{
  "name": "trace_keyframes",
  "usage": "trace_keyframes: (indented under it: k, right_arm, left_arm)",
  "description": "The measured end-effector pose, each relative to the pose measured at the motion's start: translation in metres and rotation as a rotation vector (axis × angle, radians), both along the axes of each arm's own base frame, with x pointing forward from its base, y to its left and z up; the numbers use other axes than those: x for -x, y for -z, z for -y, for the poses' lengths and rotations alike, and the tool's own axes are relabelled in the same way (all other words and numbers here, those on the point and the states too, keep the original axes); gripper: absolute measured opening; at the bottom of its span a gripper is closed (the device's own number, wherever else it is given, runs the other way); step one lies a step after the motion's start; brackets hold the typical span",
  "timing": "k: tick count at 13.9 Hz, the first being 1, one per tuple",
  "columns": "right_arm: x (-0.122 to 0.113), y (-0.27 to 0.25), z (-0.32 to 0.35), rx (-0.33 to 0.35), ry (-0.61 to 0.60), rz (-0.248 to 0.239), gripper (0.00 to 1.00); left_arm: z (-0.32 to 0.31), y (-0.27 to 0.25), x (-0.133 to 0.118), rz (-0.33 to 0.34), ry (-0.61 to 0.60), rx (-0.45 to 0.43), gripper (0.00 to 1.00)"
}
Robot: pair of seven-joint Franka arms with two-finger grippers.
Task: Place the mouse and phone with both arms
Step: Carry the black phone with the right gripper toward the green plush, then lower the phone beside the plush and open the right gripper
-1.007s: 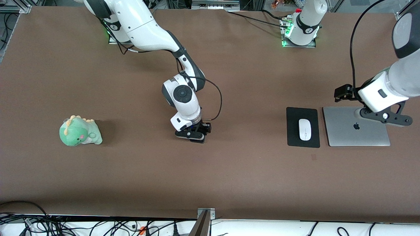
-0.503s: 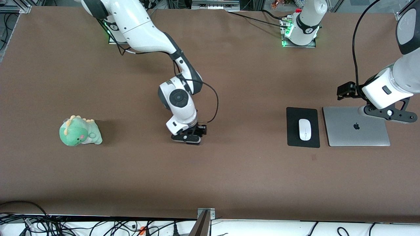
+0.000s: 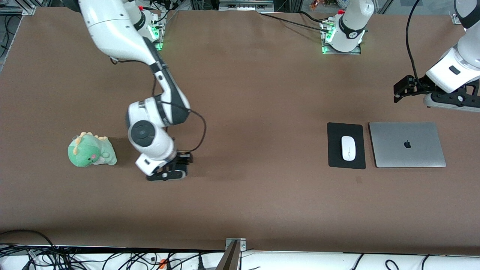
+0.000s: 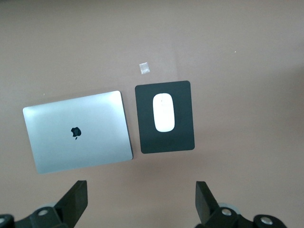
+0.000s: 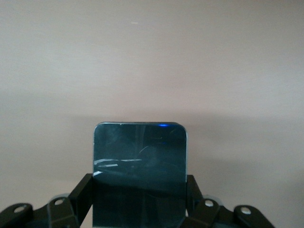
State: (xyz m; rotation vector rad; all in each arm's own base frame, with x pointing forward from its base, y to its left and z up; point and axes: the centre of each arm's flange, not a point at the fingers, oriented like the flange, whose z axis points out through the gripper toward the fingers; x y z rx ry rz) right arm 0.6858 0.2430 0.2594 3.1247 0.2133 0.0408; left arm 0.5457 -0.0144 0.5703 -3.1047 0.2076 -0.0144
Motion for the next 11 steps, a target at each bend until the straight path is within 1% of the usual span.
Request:
trace_keyframes:
  k: [2,4,5,9,11]
  right_arm:
    - [-0.005,0.015,0.060,0.006,-0.042,-0.028,0.81]
    - [-0.001,0.031,0.109,-0.013,-0.048,-0.048,0.81]
    - [0.002,0.036,0.124,-0.017,-0.042,-0.051,0.81]
    - [0.020,0.052,0.146,-0.019,-0.017,-0.049,0.81]
    - [0.028,0.065,0.154,-0.017,-0.006,-0.029,0.81]
  left_arm:
    - [-0.006,0.004,0.000,-0.001,-0.014,0.000,1.00]
    - [-0.006,0.005,0.000,0.000,-0.028,-0.002,1.00]
    - [-0.006,0.005,0.000,0.000,-0.030,-0.003,1.00]
    - [-0.004,0.006,-0.002,-0.004,-0.034,-0.004,1.00]
    - [-0.005,0.006,-0.006,-0.014,-0.037,-0.004,1.00]
